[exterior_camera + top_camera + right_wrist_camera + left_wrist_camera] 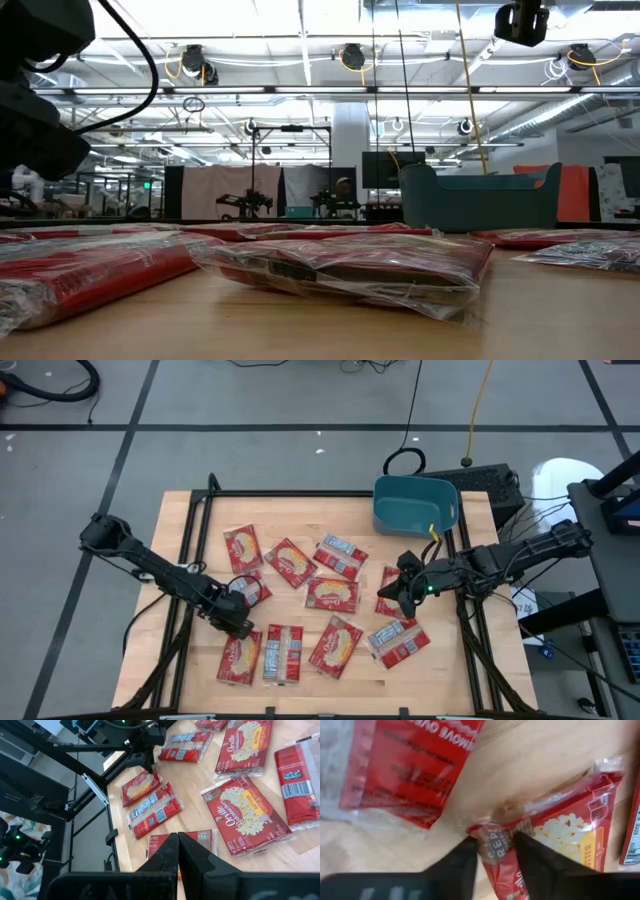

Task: Sort popcorn bags into baskets
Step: Put the popcorn bag into the blue bin

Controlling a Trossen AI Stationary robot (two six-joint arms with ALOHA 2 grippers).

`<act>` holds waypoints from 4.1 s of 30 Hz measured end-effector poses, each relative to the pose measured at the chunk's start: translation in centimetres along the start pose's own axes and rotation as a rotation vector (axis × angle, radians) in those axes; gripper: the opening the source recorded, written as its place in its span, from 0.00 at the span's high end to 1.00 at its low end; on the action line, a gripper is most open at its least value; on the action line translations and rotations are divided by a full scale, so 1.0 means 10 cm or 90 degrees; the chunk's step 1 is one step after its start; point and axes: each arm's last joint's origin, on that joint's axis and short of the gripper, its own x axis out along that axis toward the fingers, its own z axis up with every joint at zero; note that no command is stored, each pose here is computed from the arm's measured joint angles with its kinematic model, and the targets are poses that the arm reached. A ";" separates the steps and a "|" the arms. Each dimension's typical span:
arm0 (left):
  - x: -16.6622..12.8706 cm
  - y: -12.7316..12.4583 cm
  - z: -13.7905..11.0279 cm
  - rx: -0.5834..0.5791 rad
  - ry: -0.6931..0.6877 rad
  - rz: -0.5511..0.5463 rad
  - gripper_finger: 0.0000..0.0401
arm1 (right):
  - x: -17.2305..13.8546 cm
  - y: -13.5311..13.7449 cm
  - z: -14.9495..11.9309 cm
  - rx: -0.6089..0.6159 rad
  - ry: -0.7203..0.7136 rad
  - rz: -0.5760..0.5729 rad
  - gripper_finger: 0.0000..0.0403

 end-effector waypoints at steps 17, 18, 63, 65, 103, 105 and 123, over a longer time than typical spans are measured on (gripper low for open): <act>-0.30 -0.35 0.00 0.035 -0.142 -0.107 0.99 | 0.14 0.13 0.08 0.023 -0.063 0.054 1.00; -0.35 -0.39 0.00 0.039 -0.162 -0.120 0.99 | 0.14 0.13 0.09 0.032 -0.071 0.052 1.00; -2.20 -1.09 0.45 0.348 -0.667 -0.265 1.00 | 0.88 0.39 1.21 -0.145 -0.063 0.001 0.36; -2.23 -1.09 0.47 0.357 -0.682 -0.268 1.00 | 0.88 0.38 1.20 -0.147 -0.062 -0.005 0.36; -2.36 -1.14 0.53 0.388 -0.752 -0.317 0.71 | 0.77 0.27 1.27 -0.259 -0.067 -0.070 0.95; -2.37 -1.14 0.52 0.378 -0.753 -0.323 0.64 | 0.69 0.29 1.27 -0.257 -0.074 -0.065 0.96; -2.52 -1.08 0.60 0.335 -0.817 -0.340 0.47 | -0.25 0.19 1.28 -0.180 -0.123 -0.120 0.96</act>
